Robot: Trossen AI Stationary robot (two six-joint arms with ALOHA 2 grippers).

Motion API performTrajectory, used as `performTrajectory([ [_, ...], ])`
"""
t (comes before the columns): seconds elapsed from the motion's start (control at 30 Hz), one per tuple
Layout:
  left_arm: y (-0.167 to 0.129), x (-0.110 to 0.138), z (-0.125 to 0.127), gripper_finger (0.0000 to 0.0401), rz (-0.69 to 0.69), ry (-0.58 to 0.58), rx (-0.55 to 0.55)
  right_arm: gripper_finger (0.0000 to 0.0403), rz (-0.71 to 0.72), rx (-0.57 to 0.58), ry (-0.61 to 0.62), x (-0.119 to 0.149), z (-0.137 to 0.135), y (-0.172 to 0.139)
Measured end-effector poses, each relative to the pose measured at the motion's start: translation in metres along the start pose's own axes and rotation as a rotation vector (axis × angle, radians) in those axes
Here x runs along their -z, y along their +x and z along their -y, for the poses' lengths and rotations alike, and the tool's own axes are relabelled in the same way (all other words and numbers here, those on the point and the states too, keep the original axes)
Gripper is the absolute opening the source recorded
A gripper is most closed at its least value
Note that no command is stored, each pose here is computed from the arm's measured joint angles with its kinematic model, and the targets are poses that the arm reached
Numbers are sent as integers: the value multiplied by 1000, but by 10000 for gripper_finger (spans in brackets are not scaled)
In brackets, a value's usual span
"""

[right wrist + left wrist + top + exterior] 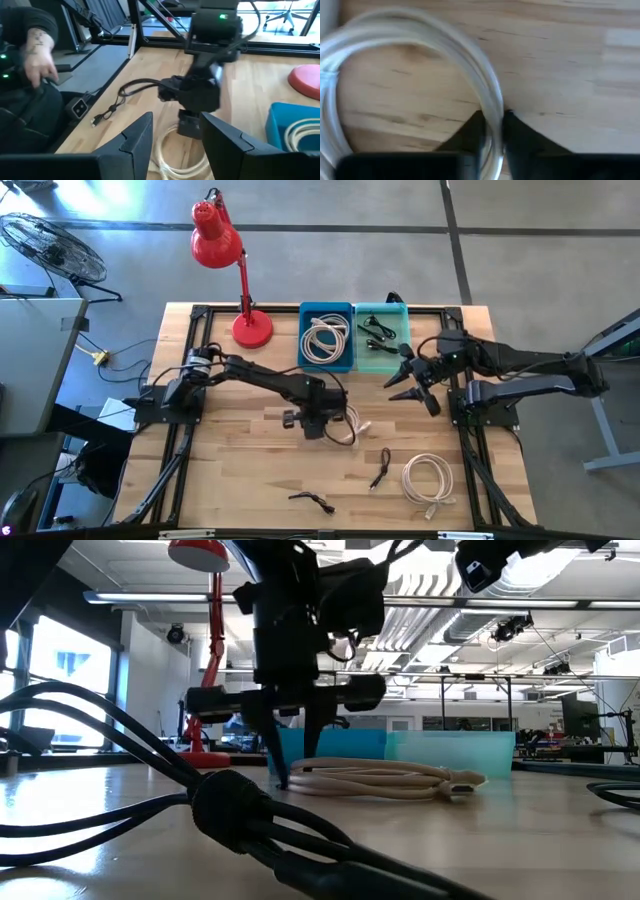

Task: Pick & Place USB Port
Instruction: Put the white charger cable into the blue bin

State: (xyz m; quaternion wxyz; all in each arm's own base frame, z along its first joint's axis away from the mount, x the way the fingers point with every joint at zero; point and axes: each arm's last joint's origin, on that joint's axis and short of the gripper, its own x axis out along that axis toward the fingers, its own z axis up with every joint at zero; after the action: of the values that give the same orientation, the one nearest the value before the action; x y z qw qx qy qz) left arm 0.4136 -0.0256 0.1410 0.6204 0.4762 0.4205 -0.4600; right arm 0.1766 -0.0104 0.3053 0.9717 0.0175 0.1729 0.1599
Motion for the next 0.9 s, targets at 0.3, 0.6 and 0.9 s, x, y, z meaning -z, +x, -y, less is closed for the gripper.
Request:
performTrajectory([
  [0.3,-7,5,-4,30,-46,-204,-55,153,-14,-29,-13,0,-9,4],
  [0.6,-58,3,-3,30,-242,-343,-235,153,-37,-12,-31,2,-16,7],
  [0.9,-151,-6,14,30,-286,-474,-500,153,-52,59,-59,3,-19,8],
])
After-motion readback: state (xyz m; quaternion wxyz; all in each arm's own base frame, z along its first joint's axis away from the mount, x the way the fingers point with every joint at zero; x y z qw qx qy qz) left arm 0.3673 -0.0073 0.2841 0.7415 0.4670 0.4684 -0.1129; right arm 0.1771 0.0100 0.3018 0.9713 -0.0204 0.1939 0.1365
